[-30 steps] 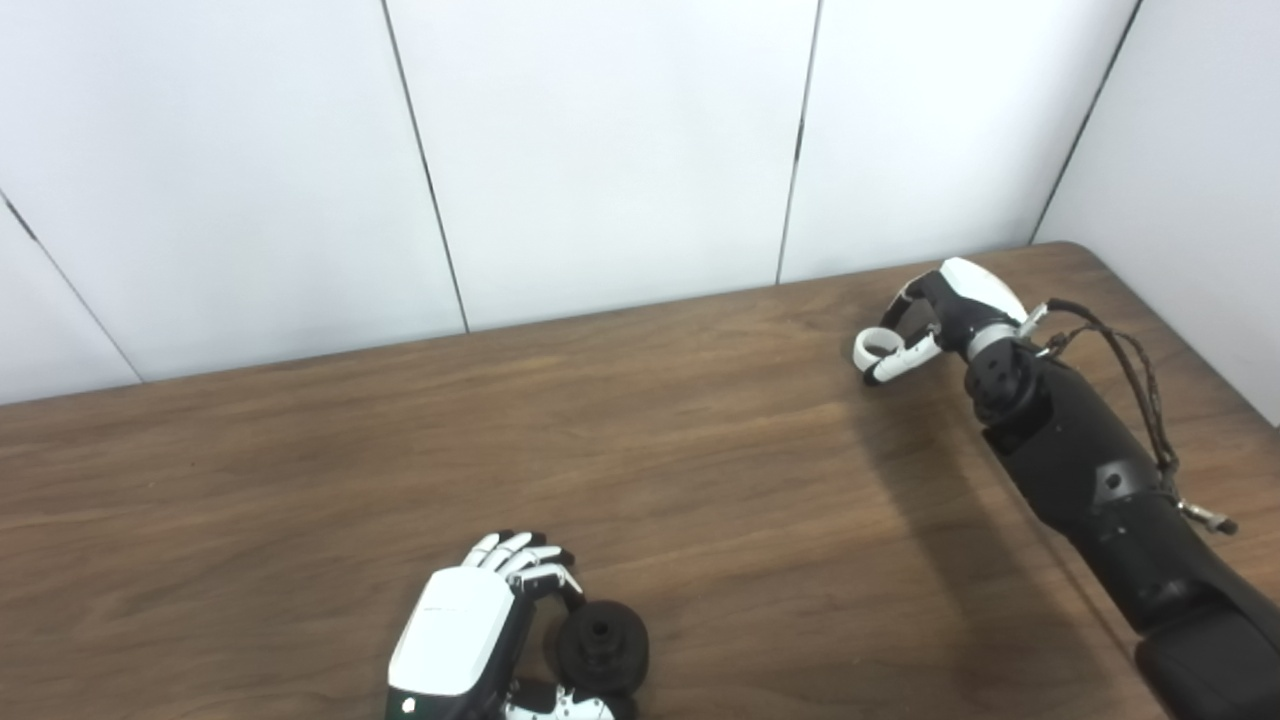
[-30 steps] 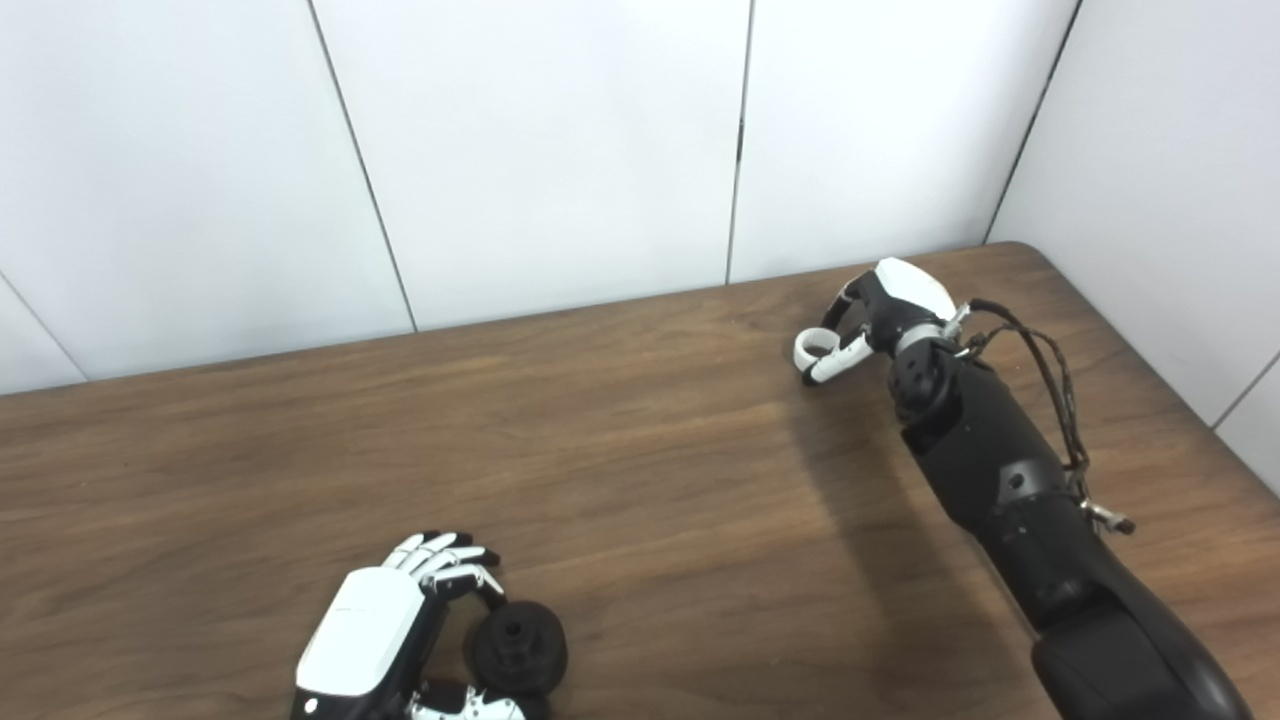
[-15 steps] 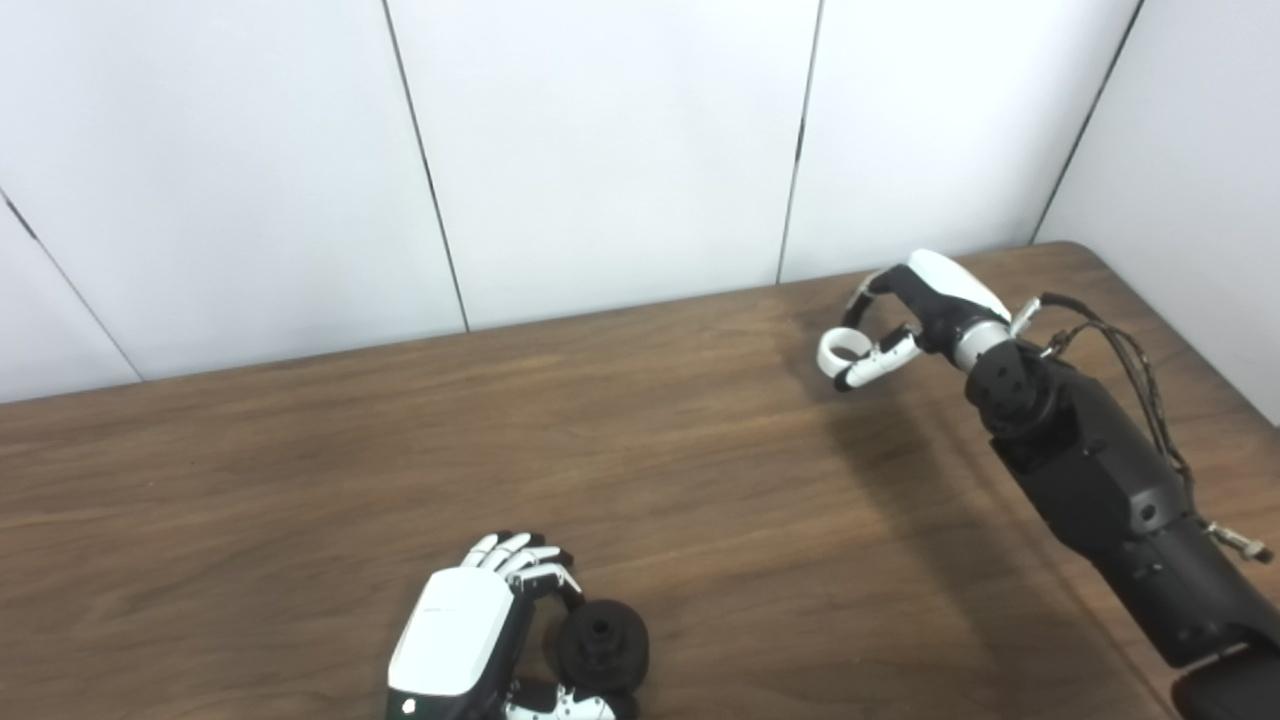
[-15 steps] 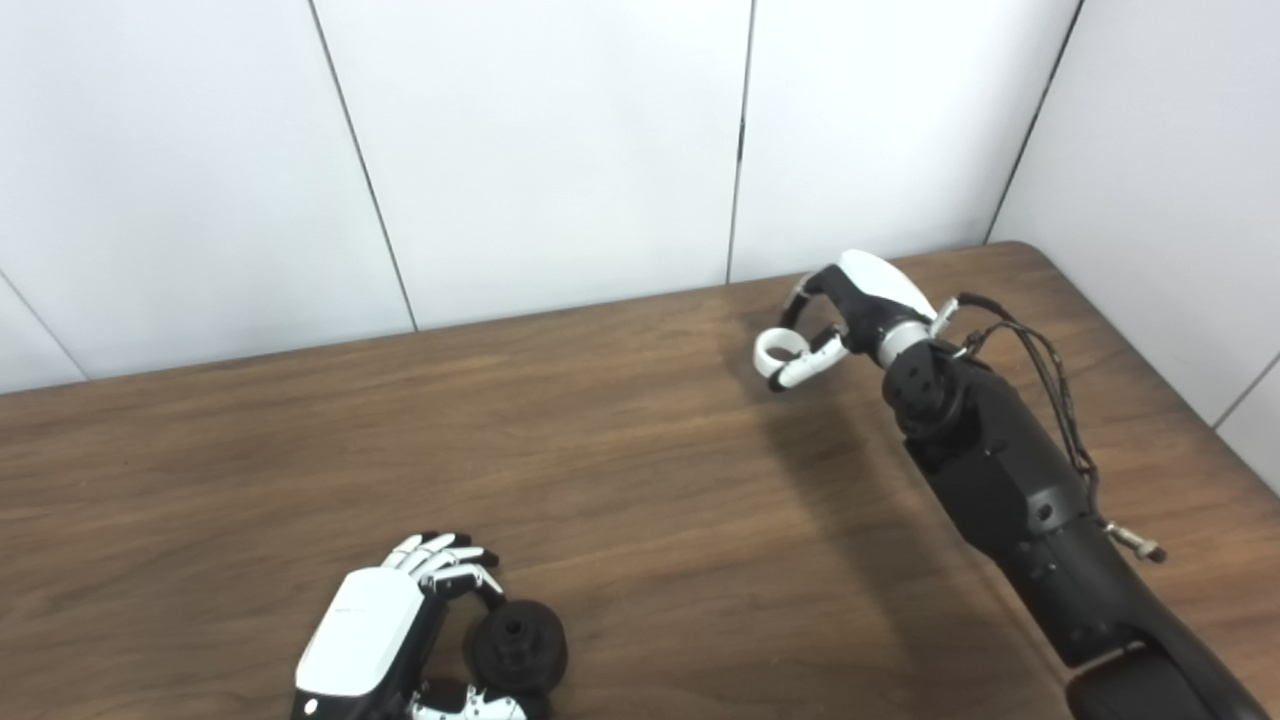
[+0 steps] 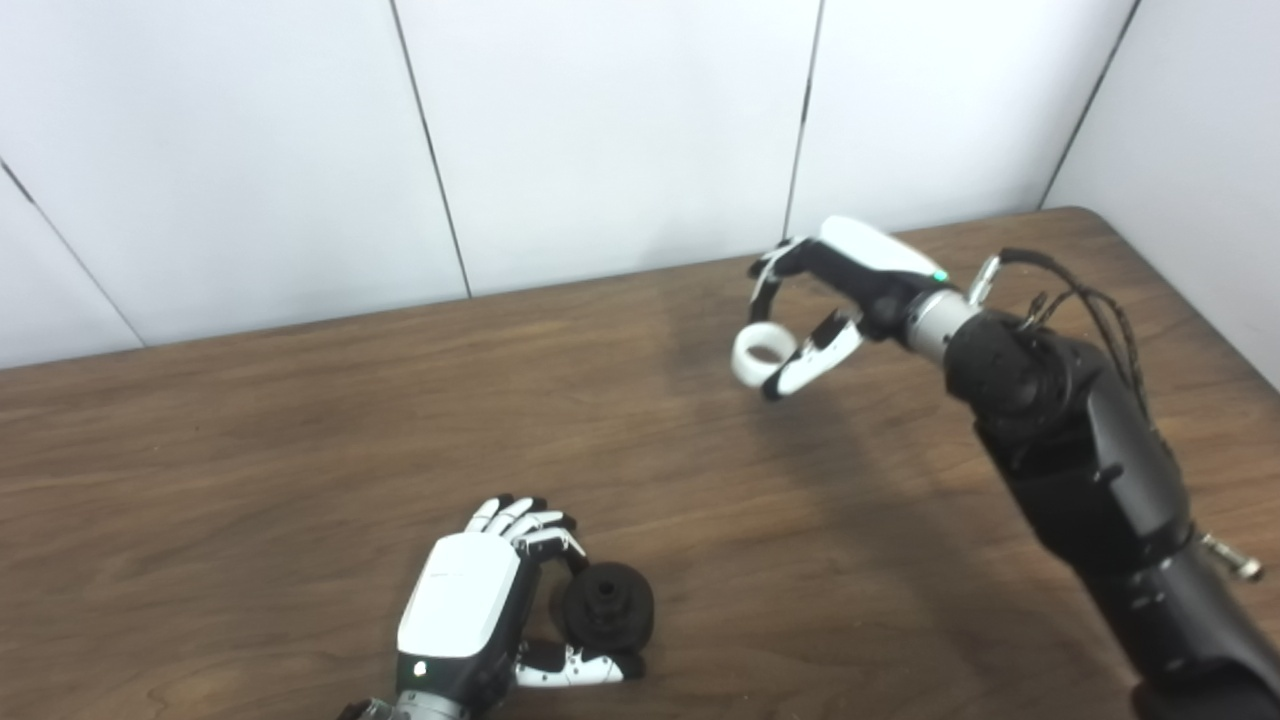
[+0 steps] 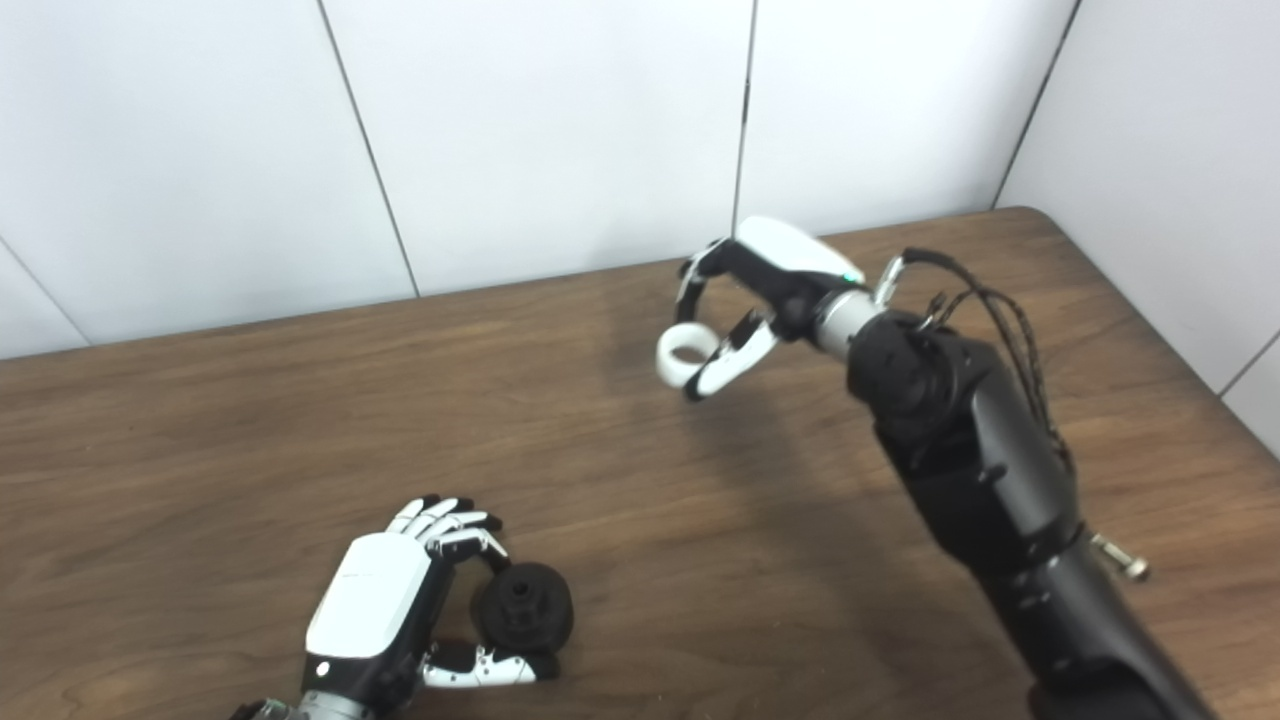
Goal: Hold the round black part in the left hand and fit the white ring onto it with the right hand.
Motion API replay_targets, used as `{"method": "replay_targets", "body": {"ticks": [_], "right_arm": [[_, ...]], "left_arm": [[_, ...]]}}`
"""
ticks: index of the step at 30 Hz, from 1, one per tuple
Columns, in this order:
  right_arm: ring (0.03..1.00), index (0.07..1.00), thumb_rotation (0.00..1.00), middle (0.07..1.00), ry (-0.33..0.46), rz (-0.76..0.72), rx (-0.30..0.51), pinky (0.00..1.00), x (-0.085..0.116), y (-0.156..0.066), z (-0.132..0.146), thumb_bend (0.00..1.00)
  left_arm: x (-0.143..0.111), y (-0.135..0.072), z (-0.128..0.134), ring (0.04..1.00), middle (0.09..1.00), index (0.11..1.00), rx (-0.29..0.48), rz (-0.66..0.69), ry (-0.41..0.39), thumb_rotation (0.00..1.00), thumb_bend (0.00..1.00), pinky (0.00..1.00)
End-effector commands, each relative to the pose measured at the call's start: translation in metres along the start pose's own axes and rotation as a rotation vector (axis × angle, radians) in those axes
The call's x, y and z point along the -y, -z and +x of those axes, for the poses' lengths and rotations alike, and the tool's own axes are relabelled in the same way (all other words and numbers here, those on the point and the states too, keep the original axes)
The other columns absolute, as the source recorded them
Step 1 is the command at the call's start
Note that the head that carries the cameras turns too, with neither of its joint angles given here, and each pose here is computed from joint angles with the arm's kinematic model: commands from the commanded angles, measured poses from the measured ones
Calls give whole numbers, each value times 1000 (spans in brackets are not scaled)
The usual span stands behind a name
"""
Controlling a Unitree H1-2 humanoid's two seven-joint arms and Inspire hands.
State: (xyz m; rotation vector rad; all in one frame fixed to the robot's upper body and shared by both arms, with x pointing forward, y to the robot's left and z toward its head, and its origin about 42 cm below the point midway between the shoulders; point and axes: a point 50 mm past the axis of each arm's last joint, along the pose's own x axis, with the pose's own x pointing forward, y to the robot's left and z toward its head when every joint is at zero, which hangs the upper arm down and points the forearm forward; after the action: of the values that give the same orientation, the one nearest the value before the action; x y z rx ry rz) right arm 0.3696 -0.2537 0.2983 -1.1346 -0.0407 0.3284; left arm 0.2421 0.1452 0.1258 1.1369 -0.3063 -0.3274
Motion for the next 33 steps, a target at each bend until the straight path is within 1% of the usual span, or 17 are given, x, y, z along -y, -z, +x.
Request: {"method": "replay_targets", "body": {"ticks": [1,8,10,12,20,22,24,28,33], "right_arm": [[939,484,133,846,49,-49,47,892,19,-15,-10,524],[967,483,131,865,-5,-23,152,911,5,-50,-25,524],[978,482,131,877,-26,-14,179,942,0,-59,-29,524],[981,483,132,882,-42,-11,200,949,-3,-66,-33,524],[979,482,132,889,-84,-11,256,985,-14,-83,-42,524],[975,482,133,885,-95,-6,264,964,-18,-87,-44,524],[973,482,133,884,-113,3,266,960,-22,-89,-44,524],[982,483,132,892,-149,32,265,991,-32,-90,-44,524],[996,483,132,902,-168,40,258,1000,-41,-91,-42,524]], "left_arm": [[2,-1,-1,869,774,486,-12,31,22,52,523,928],[3,-5,2,869,775,485,-9,24,14,51,523,919],[3,-6,2,873,776,486,-6,16,13,51,522,922],[3,-7,3,875,777,486,-6,14,13,51,522,923],[0,-14,4,863,773,485,-8,7,9,51,523,920],[0,-15,4,864,772,485,-8,10,7,51,523,918],[-1,-15,4,865,773,485,-10,11,6,51,523,918],[-3,-16,4,871,777,485,-11,6,5,51,523,921],[-4,-16,5,871,777,485,-15,8,5,52,523,920]]}}
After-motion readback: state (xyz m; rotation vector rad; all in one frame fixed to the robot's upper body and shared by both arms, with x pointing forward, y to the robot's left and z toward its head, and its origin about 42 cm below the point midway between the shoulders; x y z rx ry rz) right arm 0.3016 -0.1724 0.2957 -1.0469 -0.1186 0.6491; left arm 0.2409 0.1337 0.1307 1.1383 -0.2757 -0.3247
